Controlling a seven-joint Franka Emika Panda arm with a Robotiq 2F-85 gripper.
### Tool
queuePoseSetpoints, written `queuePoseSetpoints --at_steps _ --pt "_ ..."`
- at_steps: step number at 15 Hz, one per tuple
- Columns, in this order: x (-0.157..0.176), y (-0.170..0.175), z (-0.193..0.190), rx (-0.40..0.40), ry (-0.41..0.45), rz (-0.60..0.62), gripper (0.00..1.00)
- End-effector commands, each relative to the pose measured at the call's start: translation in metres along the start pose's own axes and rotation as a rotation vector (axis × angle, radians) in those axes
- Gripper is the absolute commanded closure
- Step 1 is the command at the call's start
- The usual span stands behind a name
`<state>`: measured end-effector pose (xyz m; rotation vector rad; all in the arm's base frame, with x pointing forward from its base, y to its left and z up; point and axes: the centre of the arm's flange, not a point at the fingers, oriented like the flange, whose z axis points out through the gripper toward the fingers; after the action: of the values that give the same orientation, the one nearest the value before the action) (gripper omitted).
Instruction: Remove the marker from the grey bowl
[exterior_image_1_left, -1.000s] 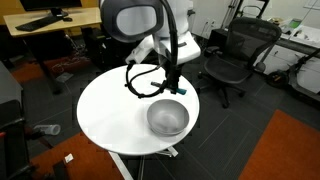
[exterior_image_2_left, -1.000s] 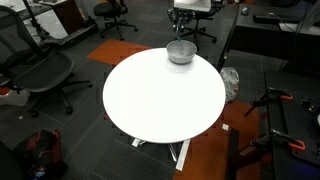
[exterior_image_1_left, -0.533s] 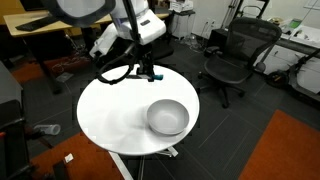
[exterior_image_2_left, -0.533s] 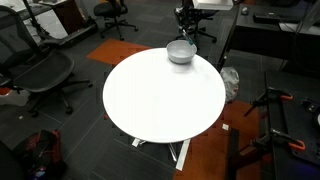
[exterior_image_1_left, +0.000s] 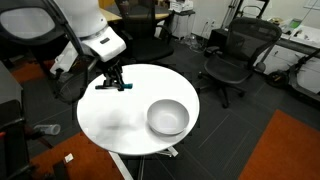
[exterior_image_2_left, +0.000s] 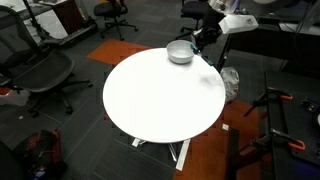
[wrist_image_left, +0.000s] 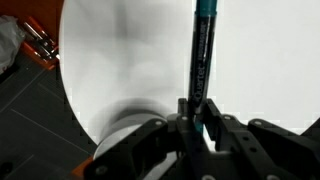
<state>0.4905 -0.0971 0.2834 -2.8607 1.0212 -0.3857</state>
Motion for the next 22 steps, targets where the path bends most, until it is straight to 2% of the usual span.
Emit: queuePoseSetpoints --at_steps 1,11,17,18,19,20,22 --pt "-0.024 0.025 0.017 0.003 -0.014 0.006 0.95" --pt "-0.024 0.055 0.09 -0.067 -0.057 0.085 0.95" --pt "-0.014 0.058 0.115 -0.095 -0.07 0.117 0.95" --pt "-0.011 0.057 0.117 -0.104 -0.068 0.116 0.91" --pt "-0.01 0.057 0.118 -0.106 -0.065 0.118 0.56" --pt "-0.008 0.057 0.118 -0.108 -0.063 0.118 0.54" --pt "-0.006 0.055 0.111 -0.11 -0.044 0.118 0.42"
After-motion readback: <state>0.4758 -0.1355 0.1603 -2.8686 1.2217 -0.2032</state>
